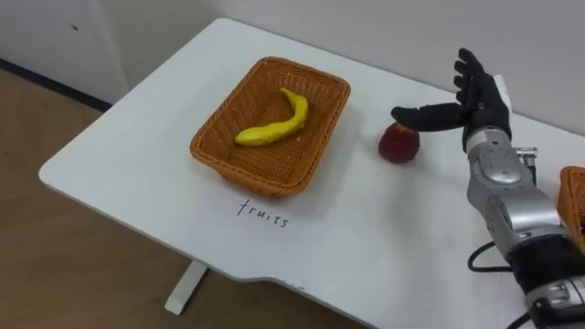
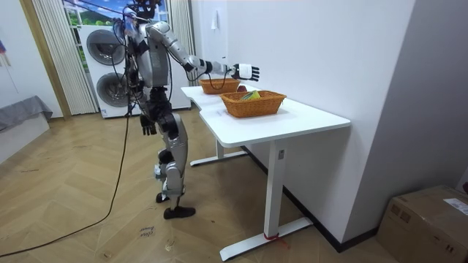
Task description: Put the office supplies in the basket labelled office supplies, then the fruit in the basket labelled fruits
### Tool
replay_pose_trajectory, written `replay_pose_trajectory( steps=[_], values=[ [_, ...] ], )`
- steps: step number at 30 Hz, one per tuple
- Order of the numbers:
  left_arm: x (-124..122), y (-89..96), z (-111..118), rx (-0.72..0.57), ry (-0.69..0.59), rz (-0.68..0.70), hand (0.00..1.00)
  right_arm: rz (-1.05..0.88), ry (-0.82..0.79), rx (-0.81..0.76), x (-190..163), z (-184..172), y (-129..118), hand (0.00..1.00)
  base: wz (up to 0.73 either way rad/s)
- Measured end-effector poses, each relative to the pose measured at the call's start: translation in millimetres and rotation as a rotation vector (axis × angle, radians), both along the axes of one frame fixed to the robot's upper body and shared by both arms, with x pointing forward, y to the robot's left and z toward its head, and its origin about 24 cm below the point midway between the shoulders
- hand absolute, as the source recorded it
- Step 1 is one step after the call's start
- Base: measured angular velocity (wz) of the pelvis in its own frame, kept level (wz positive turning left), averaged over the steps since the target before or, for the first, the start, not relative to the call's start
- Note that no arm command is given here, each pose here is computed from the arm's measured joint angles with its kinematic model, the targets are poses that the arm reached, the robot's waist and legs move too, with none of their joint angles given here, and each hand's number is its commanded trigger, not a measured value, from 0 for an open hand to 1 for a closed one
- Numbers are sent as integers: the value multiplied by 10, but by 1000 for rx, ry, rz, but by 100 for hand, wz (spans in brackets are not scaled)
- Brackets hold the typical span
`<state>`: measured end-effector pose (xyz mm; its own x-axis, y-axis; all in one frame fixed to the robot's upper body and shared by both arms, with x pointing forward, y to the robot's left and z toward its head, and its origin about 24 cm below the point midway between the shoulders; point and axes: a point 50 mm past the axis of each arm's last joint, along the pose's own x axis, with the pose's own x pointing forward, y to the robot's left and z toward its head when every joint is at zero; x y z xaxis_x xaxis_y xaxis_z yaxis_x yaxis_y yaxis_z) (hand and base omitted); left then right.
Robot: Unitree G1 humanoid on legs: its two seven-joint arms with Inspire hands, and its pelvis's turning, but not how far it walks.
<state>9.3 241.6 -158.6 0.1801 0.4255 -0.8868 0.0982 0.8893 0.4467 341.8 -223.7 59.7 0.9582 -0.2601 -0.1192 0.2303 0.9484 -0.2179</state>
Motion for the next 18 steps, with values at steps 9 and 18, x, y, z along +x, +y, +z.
replay_pose_trajectory(
  steps=[9, 18],
  values=[
    [163, 2, -2, -6, -40, 4, 0, -11, 18, -3, -10, -40, -37, 0, 0],
    [231, 2, 2, -6, -62, -2, 0, 11, 21, -1, -8, -41, -26, 0, 0]
  ],
)
